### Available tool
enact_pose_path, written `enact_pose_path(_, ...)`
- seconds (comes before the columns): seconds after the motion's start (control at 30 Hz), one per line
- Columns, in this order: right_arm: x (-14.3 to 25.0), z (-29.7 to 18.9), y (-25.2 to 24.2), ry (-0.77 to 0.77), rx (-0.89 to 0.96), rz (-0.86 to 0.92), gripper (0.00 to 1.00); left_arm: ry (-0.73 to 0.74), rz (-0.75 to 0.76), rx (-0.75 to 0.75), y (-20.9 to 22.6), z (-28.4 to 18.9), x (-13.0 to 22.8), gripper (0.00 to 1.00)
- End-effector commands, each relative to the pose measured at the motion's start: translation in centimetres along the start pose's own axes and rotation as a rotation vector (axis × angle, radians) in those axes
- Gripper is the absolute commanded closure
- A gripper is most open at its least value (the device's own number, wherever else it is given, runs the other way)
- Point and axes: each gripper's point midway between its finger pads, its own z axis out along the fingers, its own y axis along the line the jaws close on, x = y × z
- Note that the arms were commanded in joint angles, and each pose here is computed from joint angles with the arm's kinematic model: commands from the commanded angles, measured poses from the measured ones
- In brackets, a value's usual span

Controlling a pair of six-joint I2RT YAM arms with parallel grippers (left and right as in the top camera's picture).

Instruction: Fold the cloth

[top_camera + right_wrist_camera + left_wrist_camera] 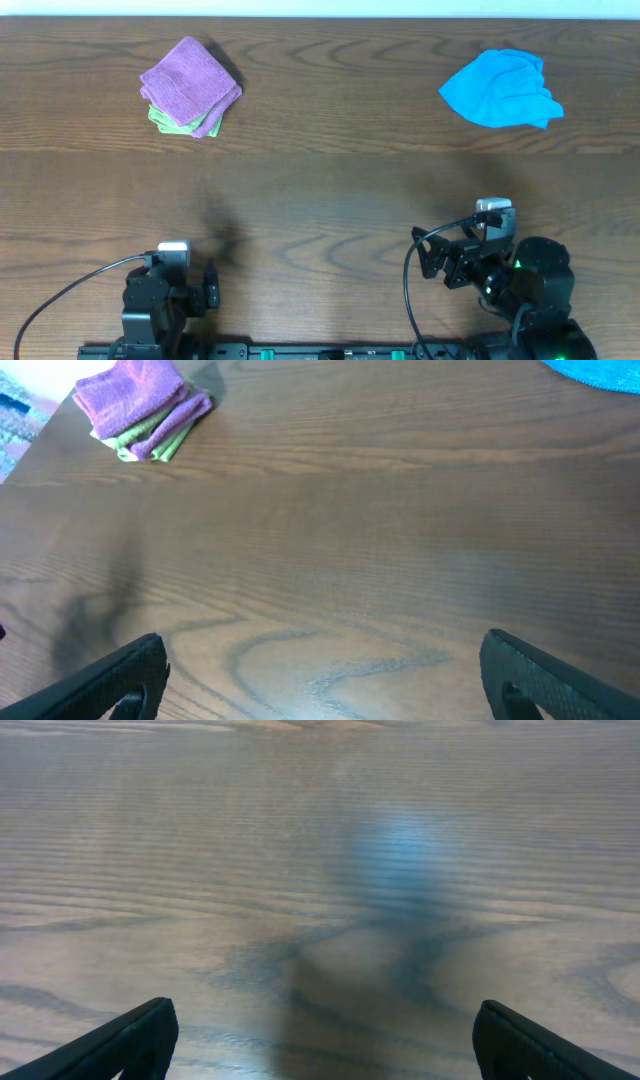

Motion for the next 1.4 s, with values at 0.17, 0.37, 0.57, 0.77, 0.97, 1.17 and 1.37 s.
enact_pose_path(0.17,0.0,-0.1,-0.1,-0.003,0.000,0.013,0.01,0.002,0.015,-0.011,0.2,0.1,0.2,0.05)
enact_pose_path(0.37,0.0,-0.1,-0.1,-0.003,0.000,0.013,0.01,0.002,0.015,-0.012,0.2,0.0,0.2,0.05)
enact_pose_path(0.57,0.0,-0.1,-0.1,-0.003,0.000,0.013,0.01,0.002,0.015,-0.012,0.2,0.0,0.2,0.05)
enact_pose_path(0.77,0.2,-0.6,-1.6,-0.027,0.090,-0.023,0.01,0.002,0.015,-0.012,0.2,0.0,0.2,0.04)
enact_pose_path(0.97,2.8,-0.3,-5.4,-0.064,0.246,-0.119,0.01,0.002,0.015,-0.012,0.2,0.0,0.2,0.05)
enact_pose_path(1.17,5.7,1.0,-7.3,-0.034,0.282,-0.205,0.01,0.002,0.015,-0.012,0.2,0.0,0.2,0.05)
enact_pose_path(1.37,6.5,1.1,-9.2,-0.048,0.342,-0.177,0.01,0.002,0.015,-0.012,0.2,0.0,0.2,0.05)
